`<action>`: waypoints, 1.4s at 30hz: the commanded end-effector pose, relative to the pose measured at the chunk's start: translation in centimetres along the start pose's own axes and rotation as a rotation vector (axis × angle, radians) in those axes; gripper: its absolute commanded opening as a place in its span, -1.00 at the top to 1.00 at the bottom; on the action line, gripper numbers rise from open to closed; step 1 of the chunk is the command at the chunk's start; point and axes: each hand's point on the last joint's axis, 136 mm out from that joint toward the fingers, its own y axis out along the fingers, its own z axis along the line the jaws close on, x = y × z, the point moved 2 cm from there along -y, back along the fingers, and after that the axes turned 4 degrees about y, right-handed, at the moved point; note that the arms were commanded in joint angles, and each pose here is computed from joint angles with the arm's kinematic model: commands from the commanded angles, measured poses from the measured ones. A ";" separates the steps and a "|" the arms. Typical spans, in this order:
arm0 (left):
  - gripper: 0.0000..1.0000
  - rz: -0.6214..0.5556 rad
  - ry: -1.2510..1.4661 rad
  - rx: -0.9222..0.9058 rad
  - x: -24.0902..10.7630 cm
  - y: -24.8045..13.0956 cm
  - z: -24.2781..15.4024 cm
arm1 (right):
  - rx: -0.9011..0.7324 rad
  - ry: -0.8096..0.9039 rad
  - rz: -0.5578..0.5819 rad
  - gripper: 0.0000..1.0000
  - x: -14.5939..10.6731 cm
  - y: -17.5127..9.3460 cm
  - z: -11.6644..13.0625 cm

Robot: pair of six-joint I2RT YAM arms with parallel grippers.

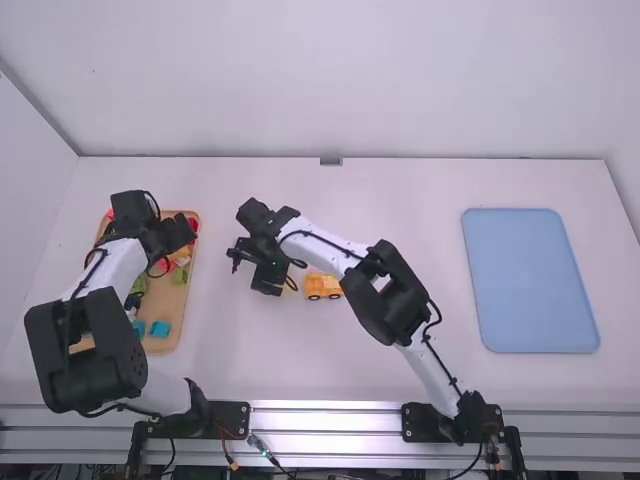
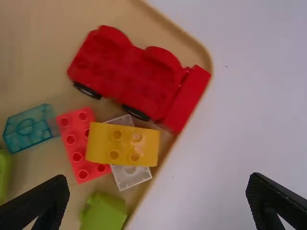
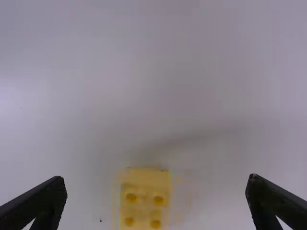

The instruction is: Assemble lego blocks to make yellow taxi

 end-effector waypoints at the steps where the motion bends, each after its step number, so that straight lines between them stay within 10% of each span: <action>1: -0.98 0.004 0.140 -0.113 0.1 -0.1 -2.0 | 0.026 0.032 -0.066 -0.98 0.7 -1.8 -1.4; 13: -0.98 0.021 0.654 -0.442 -3.4 -1.2 -9.9 | -0.131 0.122 -0.342 -0.98 -2.2 -11.2 -4.8; 19: -0.98 0.060 1.014 -0.459 -7.4 -2.0 -15.7 | -0.296 0.297 -0.543 -0.98 -8.4 -15.2 -6.7; 31: -0.98 0.291 1.925 -0.430 -15.7 -1.0 -19.0 | -0.411 0.440 -0.810 -0.98 -16.6 -17.7 -6.3; 42: -0.99 0.435 1.988 -0.464 -18.4 2.0 -17.4 | -0.432 0.483 -0.825 -0.98 -18.1 -17.8 -6.1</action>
